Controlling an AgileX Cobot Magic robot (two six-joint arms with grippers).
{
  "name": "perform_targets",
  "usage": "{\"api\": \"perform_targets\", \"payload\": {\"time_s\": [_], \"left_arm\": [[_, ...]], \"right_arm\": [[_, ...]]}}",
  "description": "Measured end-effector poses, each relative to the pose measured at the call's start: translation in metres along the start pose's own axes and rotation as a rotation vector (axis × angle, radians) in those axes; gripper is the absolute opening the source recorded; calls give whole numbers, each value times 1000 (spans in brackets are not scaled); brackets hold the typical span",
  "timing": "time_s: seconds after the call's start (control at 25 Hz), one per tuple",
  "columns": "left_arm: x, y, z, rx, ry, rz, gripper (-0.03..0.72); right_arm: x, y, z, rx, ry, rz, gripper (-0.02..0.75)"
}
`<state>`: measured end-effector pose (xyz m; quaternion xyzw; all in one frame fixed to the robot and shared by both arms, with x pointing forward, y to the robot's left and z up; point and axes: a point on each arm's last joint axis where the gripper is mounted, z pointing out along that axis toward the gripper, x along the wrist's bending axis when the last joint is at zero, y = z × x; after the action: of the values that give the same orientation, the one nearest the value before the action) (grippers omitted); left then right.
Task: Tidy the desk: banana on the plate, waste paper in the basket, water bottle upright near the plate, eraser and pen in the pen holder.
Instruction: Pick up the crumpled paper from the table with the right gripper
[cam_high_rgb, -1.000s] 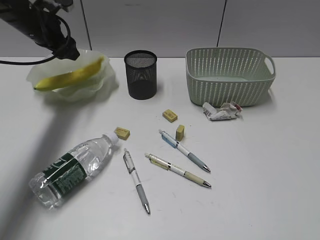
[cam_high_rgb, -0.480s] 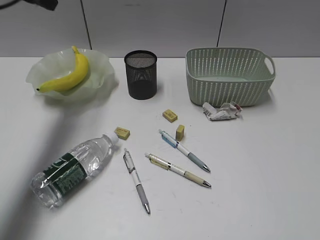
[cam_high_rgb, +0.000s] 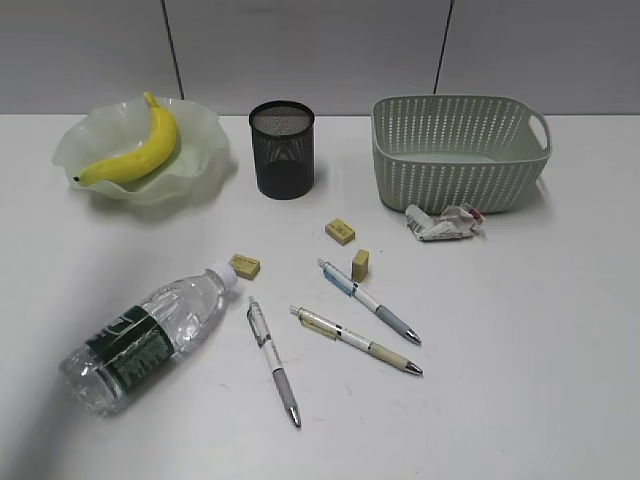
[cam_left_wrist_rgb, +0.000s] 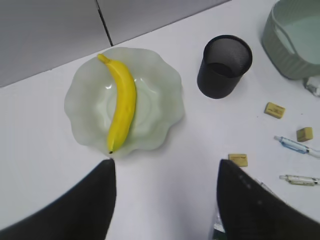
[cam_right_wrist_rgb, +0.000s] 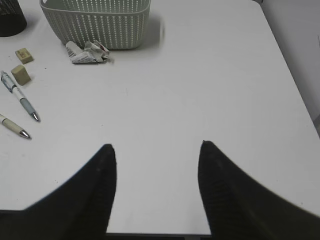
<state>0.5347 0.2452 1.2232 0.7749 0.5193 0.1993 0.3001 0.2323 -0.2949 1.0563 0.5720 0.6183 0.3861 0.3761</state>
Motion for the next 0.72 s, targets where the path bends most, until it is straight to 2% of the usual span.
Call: {"api": "perform_targets", "payload": {"time_s": [0.16, 0.36, 0.6, 0.72], "left_arm": [[-7, -12, -32, -50, 16, -26, 475], [-16, -48, -54, -38, 38, -59, 473], [-32, -123, -63, 35, 30, -83, 472], [-42, -166, -75, 4, 36, -91, 464]], "right_arm": [[1, 0, 0, -1, 8, 5, 424], [3, 0, 0, -3, 38, 22, 424], [8, 15, 8, 1, 105, 64, 406], [11, 29, 20, -6, 146, 72, 398]]}}
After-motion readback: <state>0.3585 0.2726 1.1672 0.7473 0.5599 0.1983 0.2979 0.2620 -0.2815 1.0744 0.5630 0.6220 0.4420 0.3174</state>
